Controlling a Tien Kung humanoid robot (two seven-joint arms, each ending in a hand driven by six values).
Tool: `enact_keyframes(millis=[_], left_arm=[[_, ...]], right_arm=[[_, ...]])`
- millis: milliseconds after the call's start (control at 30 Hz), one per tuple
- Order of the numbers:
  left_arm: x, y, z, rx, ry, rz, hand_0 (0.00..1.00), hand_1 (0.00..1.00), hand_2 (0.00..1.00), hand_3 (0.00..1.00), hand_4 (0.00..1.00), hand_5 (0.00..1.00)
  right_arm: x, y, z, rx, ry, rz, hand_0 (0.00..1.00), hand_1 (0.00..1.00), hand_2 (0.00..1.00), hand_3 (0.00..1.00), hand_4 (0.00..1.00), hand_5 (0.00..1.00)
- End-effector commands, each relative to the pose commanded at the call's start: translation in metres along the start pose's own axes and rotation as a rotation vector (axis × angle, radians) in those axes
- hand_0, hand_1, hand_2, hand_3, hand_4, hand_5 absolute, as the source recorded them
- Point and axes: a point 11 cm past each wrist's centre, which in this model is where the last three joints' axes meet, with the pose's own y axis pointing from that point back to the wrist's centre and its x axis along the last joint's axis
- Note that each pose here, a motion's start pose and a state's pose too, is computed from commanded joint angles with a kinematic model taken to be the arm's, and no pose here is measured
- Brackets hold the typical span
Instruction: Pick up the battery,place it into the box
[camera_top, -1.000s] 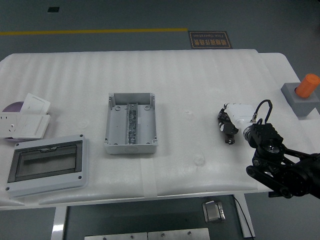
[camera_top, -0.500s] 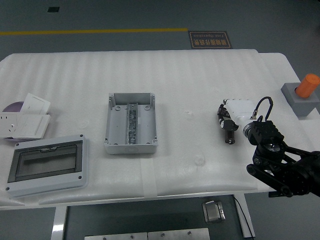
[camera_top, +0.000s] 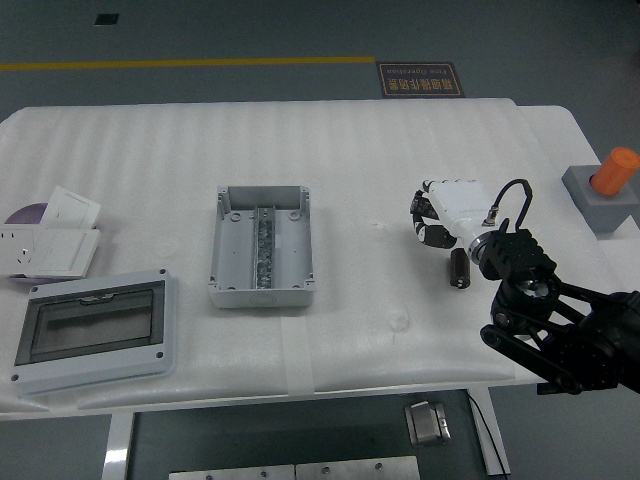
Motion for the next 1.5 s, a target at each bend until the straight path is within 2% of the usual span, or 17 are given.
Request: enact_keyframes(millis=[367,500,600,700,733,900,933,1100,1133,1300,1333,1400,1500], left_arm=[[0.004,0.0,-0.005,0.032,0.004,0.012,0.657,0.673,0.566,0.587,0.672,0.398],[0.003,0.0,-0.006,0.035,0.003,0.009,0.657,0.673,0.566,0.587,0.672,0.398],[0.005,0.0,-0.005,0.035,0.002,0.012,0.658,0.673,0.564,0.585,0.674,0.401],[0.006,0.0,-0.006,0.035,0.002,0.014,0.658,0.673,0.564,0.585,0.674,0.401],[0.006,0.0,-0.006,0.036,0.002,0.015,0.658,0.673,0.564,0.585,0.673,0.4],[0.006,0.0,-0.006,0.037,0.001,0.014,0.658,0.673,0.564,0.585,0.673,0.4],[0.006,0.0,-0.006,0.037,0.001,0.013,0.658,0.674,0.561,0.585,0.671,0.401],[0.006,0.0,-0.005,0.034,0.001,0.013,0.658,0.674,0.561,0.585,0.671,0.401],[0.006,0.0,-0.005,0.034,0.001,0.013,0.658,0.673,0.56,0.584,0.668,0.399],[0.007,0.001,-0.004,0.03,0.003,0.015,0.658,0.673,0.56,0.584,0.668,0.399],[0.007,0.001,-0.004,0.03,0.003,0.015,0.657,0.674,0.559,0.584,0.66,0.393],[0.007,0.001,-0.004,0.028,0.002,0.015,0.657,0.674,0.559,0.584,0.66,0.393],[0.007,0.001,-0.002,0.025,0.002,0.015,0.657,0.674,0.559,0.584,0.66,0.393]], right_arm=[[0.034,0.02,-0.11,0.248,-0.138,0.099,0.401,0.57,0.576,0.681,0.285,0.002],[0.033,0.024,-0.14,0.315,-0.173,0.096,0.401,0.57,0.576,0.681,0.285,0.002],[0.021,0.023,-0.154,0.333,-0.152,0.042,0.4,0.578,0.602,0.688,0.26,0.002],[0.008,0.02,-0.158,0.331,-0.123,-0.003,0.4,0.578,0.602,0.688,0.26,0.002],[0.003,0.019,-0.159,0.329,-0.114,-0.015,0.457,0.6,0.643,0.706,0.225,0.102],[-0.015,0.016,-0.159,0.321,-0.078,-0.055,0.457,0.6,0.643,0.706,0.225,0.102],[-0.017,0.015,-0.159,0.319,-0.075,-0.06,0.824,0.813,0.842,0.868,0.572,0.33],[-0.019,0.015,-0.156,0.315,-0.078,-0.061,0.824,0.813,0.842,0.868,0.572,0.33],[-0.018,0.015,-0.156,0.315,-0.08,-0.058,0.915,0.877,0.897,0.941,0.671,0.37],[-0.012,0.014,-0.153,0.316,-0.101,-0.04,0.915,0.877,0.897,0.941,0.671,0.37],[-0.011,0.014,-0.153,0.316,-0.105,-0.037,0.911,0.877,0.892,0.948,0.7,0.403],[-0.009,0.014,-0.151,0.315,-0.115,-0.032,0.911,0.877,0.892,0.948,0.7,0.403],[0.0,0.01,-0.136,0.285,-0.128,-0.002,0.911,0.877,0.892,0.948,0.7,0.403]])
